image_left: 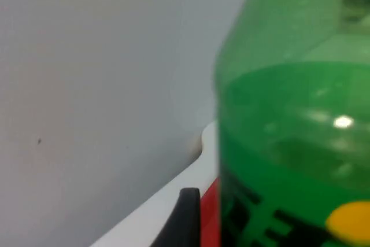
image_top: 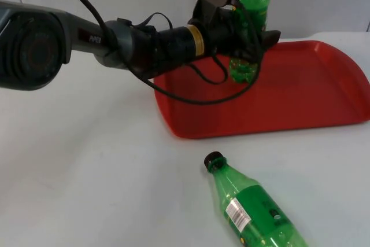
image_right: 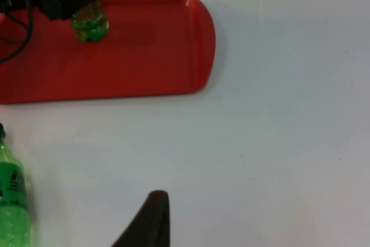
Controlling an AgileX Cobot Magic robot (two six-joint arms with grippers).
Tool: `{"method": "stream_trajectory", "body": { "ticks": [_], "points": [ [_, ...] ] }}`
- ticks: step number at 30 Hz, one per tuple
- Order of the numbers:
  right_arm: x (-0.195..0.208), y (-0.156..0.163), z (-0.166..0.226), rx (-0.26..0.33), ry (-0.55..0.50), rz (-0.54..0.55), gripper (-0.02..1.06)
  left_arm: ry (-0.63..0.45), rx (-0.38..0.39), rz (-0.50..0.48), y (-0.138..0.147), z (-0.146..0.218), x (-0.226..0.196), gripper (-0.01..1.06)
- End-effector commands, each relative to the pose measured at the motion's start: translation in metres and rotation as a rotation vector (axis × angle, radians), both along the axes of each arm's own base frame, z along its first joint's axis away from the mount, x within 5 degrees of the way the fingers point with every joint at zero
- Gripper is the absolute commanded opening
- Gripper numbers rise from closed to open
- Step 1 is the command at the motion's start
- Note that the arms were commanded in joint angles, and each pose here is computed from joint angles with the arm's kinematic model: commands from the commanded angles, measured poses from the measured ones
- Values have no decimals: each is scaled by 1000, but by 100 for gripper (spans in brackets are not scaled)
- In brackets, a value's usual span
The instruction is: Place the bottle upright on the tray.
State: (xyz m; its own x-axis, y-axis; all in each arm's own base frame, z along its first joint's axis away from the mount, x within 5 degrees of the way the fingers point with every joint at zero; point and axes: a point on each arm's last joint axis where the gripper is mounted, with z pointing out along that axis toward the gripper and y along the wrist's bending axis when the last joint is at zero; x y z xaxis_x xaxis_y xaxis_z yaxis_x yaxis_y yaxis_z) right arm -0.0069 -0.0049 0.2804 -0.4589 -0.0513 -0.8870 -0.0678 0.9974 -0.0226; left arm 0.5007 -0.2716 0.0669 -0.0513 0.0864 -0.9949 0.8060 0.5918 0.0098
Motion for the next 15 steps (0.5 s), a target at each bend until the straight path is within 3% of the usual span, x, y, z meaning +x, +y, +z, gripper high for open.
{"method": "stream_trajectory", "body": {
  "ticks": [1,3,5,15],
  "points": [
    [0,0,0,2,-6,1,105,32,-9,-9,6,6,2,84],
    [0,0,0,2,-6,1,105,45,-1,-21,10,5,3,84],
    [0,0,0,2,-6,1,105,62,40,-95,17,5,2,84],
    [0,0,0,2,-6,1,105,137,36,-299,54,14,-1,84]
  ]
}}
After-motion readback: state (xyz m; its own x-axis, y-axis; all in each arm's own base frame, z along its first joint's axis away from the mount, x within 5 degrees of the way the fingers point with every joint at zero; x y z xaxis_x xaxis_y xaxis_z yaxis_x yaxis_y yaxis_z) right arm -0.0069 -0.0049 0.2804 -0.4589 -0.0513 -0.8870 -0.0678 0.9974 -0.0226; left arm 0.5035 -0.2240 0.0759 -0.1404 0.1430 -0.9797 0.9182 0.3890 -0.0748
